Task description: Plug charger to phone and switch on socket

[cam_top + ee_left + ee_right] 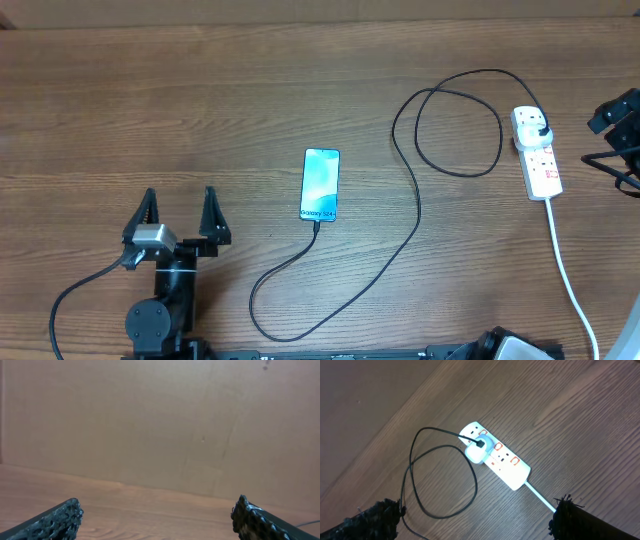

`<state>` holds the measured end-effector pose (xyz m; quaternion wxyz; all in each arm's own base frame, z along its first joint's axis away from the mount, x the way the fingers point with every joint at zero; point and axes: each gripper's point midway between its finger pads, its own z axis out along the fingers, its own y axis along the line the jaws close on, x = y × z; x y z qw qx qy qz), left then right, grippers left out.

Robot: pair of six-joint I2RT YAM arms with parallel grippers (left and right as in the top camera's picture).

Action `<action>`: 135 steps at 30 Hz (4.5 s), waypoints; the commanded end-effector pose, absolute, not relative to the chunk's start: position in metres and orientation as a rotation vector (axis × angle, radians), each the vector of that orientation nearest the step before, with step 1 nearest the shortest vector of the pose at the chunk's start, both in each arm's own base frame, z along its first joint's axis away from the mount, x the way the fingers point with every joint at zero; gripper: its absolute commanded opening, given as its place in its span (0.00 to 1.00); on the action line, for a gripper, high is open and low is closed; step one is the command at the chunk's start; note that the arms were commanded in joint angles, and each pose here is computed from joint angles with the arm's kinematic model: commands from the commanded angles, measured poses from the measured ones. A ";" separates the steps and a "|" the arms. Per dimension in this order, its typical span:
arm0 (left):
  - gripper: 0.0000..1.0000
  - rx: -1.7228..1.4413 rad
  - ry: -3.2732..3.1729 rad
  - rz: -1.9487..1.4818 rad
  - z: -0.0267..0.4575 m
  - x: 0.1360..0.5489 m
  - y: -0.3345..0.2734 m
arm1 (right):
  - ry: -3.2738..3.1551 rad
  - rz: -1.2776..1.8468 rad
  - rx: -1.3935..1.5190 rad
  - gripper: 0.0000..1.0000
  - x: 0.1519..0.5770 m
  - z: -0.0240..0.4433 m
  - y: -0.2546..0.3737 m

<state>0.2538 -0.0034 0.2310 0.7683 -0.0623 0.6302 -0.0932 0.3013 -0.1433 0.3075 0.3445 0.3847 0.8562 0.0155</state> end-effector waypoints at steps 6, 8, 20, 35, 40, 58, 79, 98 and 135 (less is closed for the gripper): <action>1.00 -0.136 1.434 -0.165 0.209 0.250 0.002 | 2.214 0.032 1.001 1.00 0.302 0.310 -0.144; 0.99 -0.146 1.460 -0.157 0.202 0.249 0.004 | 2.214 0.032 1.002 1.00 0.302 0.310 -0.144; 1.00 0.007 1.597 -0.065 0.168 0.246 -0.001 | 2.214 0.032 1.002 1.00 0.302 0.310 -0.144; 0.99 0.047 1.639 -0.022 0.158 0.246 -0.001 | 2.214 0.032 1.002 1.00 0.302 0.310 -0.144; 1.00 0.021 1.635 -0.043 0.159 0.246 -0.001 | 2.214 0.032 1.002 1.00 0.302 0.310 -0.144; 1.00 0.023 1.636 -0.045 0.159 0.246 -0.001 | 2.214 0.032 1.002 1.00 0.302 0.310 -0.144; 1.00 0.023 1.636 -0.045 0.159 0.246 -0.001 | 2.214 0.032 1.002 1.00 0.302 0.310 -0.144; 1.00 0.023 1.637 -0.045 0.158 0.246 -0.001 | 2.171 0.083 0.968 1.00 0.314 0.317 -0.140; 1.00 0.023 1.637 -0.045 0.158 0.246 -0.001 | 1.718 0.255 0.307 1.00 0.331 0.259 -0.019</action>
